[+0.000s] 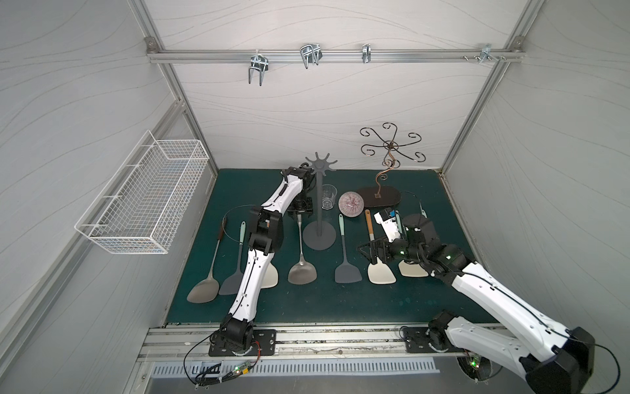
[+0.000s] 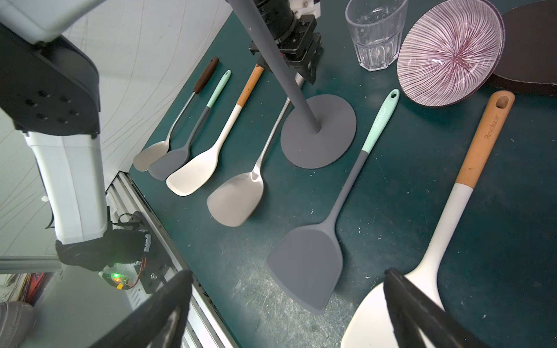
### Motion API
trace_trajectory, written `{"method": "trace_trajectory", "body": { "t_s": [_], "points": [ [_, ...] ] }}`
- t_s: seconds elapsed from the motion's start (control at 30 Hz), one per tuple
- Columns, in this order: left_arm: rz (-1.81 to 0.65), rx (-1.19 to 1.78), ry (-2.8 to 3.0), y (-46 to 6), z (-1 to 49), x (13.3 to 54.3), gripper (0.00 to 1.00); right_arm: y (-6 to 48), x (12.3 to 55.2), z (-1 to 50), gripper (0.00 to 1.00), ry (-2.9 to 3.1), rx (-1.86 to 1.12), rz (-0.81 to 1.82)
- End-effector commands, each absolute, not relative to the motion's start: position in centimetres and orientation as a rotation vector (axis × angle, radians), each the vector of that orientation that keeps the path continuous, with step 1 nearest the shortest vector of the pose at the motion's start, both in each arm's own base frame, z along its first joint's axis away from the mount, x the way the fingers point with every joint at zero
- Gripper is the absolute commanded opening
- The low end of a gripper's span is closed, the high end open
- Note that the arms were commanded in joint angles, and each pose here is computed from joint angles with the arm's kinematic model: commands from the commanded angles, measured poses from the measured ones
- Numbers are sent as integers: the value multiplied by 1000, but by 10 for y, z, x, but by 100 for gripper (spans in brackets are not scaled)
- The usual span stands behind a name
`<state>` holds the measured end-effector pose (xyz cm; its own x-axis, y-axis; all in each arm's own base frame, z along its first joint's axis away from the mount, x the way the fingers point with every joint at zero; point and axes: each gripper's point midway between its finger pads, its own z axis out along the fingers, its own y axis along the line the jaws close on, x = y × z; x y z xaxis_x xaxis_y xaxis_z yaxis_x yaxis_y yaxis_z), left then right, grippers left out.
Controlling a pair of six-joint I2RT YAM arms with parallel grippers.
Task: Take the spatula off the kitchen utensil rack
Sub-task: Place the spatula at the center of the board, then reset both arms
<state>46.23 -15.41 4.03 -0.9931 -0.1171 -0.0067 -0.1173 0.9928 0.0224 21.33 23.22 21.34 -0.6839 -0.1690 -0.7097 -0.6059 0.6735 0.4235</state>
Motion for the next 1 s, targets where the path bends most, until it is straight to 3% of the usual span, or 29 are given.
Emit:
{"method": "trace_trajectory", "body": {
  "t_s": [0.0, 0.3, 0.73, 0.97],
  "points": [
    [8, -179, 3038, -152, 87, 462, 65, 228, 210, 228, 99, 2217, -589, 878],
    [-22, -269, 2955, -123, 127, 435, 75, 212, 211, 243, 99, 2203, -545, 795],
    [-61, -415, 2745, -65, 177, 366, 78, 203, 196, 280, 99, 2078, -575, 817],
    [-153, -414, 2560, -56, 219, 325, 99, 191, 179, 306, 99, 1980, -589, 825]
  ]
}}
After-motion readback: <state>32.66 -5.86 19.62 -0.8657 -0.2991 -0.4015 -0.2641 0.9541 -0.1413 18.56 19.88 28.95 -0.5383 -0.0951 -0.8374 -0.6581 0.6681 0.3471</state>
